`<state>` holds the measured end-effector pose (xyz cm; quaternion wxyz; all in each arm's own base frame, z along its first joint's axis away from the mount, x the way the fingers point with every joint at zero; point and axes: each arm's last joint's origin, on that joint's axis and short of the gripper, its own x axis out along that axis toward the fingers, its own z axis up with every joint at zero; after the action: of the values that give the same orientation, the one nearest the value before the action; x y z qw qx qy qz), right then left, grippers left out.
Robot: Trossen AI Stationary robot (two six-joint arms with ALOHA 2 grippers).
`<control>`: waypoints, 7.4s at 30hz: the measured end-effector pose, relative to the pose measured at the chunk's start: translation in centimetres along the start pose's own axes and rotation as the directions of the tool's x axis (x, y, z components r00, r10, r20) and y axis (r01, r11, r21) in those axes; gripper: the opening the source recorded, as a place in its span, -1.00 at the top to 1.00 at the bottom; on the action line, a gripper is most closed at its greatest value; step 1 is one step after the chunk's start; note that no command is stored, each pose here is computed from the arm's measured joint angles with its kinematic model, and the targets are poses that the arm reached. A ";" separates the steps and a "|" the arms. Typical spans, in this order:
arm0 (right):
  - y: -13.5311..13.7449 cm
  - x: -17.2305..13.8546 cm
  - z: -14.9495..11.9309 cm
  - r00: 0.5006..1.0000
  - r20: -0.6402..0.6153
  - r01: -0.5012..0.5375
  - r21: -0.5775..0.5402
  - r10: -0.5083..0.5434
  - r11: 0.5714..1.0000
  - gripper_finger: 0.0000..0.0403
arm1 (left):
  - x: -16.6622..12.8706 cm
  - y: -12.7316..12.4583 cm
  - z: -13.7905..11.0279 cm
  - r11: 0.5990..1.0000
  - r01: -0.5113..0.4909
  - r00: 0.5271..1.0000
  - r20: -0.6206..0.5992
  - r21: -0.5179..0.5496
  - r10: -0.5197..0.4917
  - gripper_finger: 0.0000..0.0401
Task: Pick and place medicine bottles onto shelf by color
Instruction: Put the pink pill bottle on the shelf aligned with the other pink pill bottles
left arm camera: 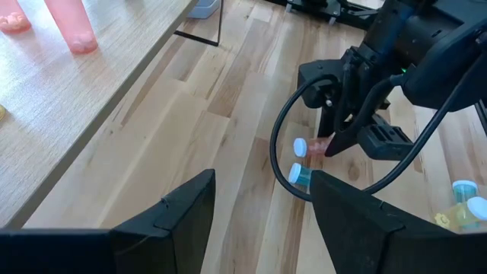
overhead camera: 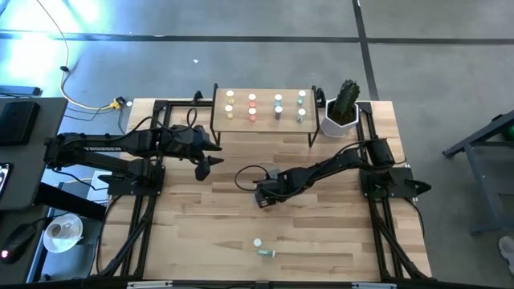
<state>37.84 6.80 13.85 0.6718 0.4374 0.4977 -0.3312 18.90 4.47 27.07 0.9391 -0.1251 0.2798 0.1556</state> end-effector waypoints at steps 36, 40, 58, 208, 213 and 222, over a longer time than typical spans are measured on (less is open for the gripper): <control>3.9 -10.0 2.7 0.816 0.330 -0.141 -0.683 0.475 0.717 0.59 | 0.0 -0.9 0.0 0.975 0.200 0.980 -0.028 0.098 -0.198 -0.02; 4.0 -10.4 3.1 0.798 0.341 -0.126 -0.712 0.497 0.691 0.59 | 0.4 -1.5 0.3 0.965 0.225 0.974 0.007 0.132 -0.227 -0.02; 4.5 -10.9 3.6 0.757 0.344 -0.094 -0.784 0.556 0.614 0.59 | 3.4 -2.4 1.1 0.953 0.292 0.954 0.050 0.082 -0.297 -0.02; -6.2 -22.6 8.6 0.765 0.596 0.102 -0.488 0.245 0.867 0.01 | 11.5 7.0 14.8 0.964 -0.139 0.877 -0.423 0.228 0.226 0.44; -6.2 -22.6 8.6 0.765 0.596 0.102 -0.488 0.245 0.867 0.01 | 11.5 7.1 14.8 0.964 -0.142 0.877 -0.422 0.226 0.228 0.44; -6.2 -22.6 8.6 0.765 0.596 0.103 -0.488 0.245 0.867 0.01 | 11.5 7.2 14.9 0.963 -0.145 0.877 -0.421 0.227 0.231 0.44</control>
<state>29.22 -3.28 34.95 0.9014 0.1309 0.2886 -0.2952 32.69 18.42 31.58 0.8384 -0.0401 0.5105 0.1869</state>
